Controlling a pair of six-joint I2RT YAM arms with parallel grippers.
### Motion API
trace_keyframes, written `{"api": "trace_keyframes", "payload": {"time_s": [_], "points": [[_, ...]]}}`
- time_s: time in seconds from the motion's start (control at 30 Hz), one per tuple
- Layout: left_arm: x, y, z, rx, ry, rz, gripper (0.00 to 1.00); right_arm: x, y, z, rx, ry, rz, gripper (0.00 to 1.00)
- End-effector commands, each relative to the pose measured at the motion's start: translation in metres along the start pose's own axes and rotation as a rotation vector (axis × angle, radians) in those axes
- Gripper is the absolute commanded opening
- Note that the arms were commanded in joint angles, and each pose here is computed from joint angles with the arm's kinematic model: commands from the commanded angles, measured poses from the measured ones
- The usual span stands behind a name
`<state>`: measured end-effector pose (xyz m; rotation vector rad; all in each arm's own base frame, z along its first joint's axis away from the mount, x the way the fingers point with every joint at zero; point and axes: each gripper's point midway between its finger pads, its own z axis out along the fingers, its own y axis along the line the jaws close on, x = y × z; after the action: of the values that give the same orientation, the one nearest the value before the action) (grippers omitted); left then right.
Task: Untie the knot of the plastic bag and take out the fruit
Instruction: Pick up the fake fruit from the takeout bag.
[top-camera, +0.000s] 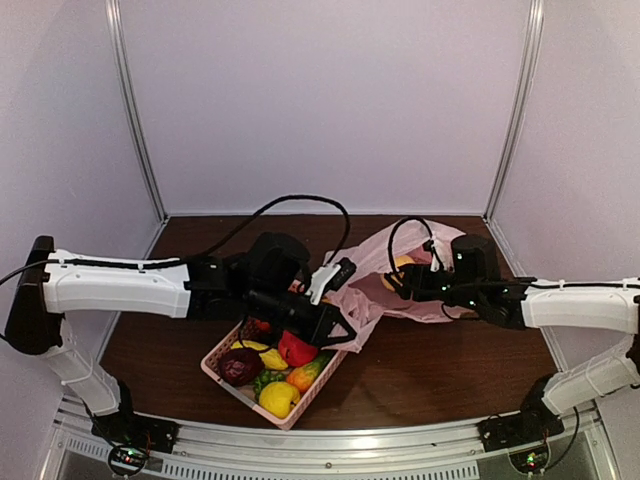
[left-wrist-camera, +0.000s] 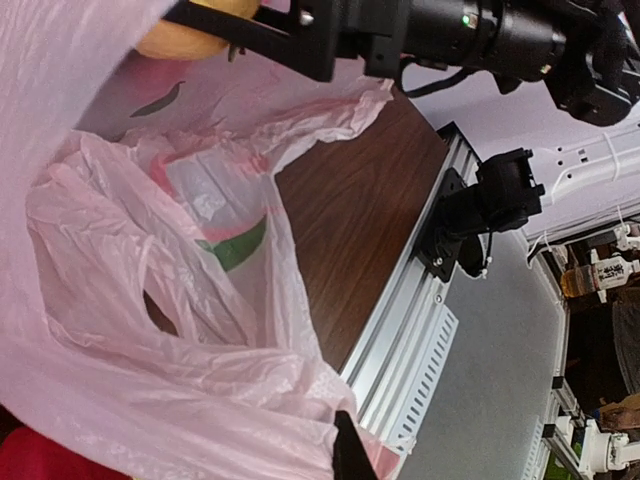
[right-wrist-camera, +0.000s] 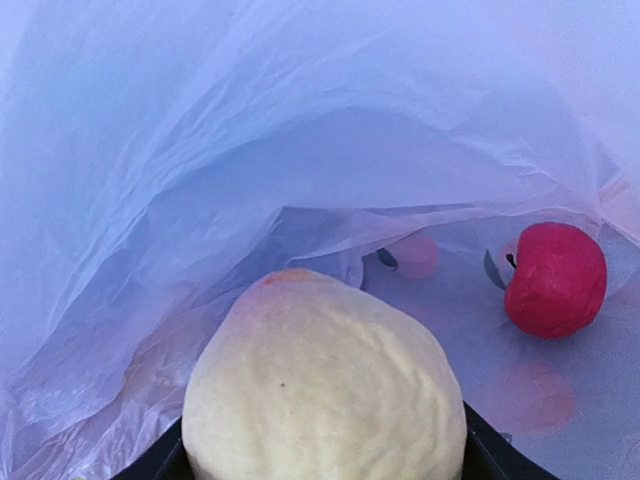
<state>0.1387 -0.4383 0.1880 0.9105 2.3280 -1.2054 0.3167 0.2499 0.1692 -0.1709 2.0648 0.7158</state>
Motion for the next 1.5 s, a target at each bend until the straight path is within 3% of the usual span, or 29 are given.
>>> {"api": "trace_keyframes", "payload": {"time_s": [0.0,0.47,0.73,1.1,1.3,1.47], "points": [[-0.034,-0.003,-0.001,-0.026,-0.081,0.037,0.00,0.007,0.030,-0.022,-0.172,0.015,0.022,0.54],[-0.058,0.007,0.000,-0.021,-0.123,0.022,0.00,0.041,0.099,-0.094,-0.561,0.192,0.001,0.57],[-0.089,0.001,-0.015,-0.007,-0.210,0.038,0.00,0.088,0.073,-0.093,-0.429,0.389,-0.038,0.57],[-0.103,0.010,-0.035,-0.014,-0.285,0.024,0.00,0.145,0.055,-0.100,-0.350,0.616,-0.033,0.56],[-0.110,0.022,-0.038,-0.010,-0.306,0.003,0.00,0.161,0.093,-0.121,-0.481,0.718,-0.072,0.56],[-0.108,0.036,-0.036,-0.025,-0.289,-0.008,0.00,0.145,0.144,-0.144,-0.633,0.704,-0.111,0.56]]}}
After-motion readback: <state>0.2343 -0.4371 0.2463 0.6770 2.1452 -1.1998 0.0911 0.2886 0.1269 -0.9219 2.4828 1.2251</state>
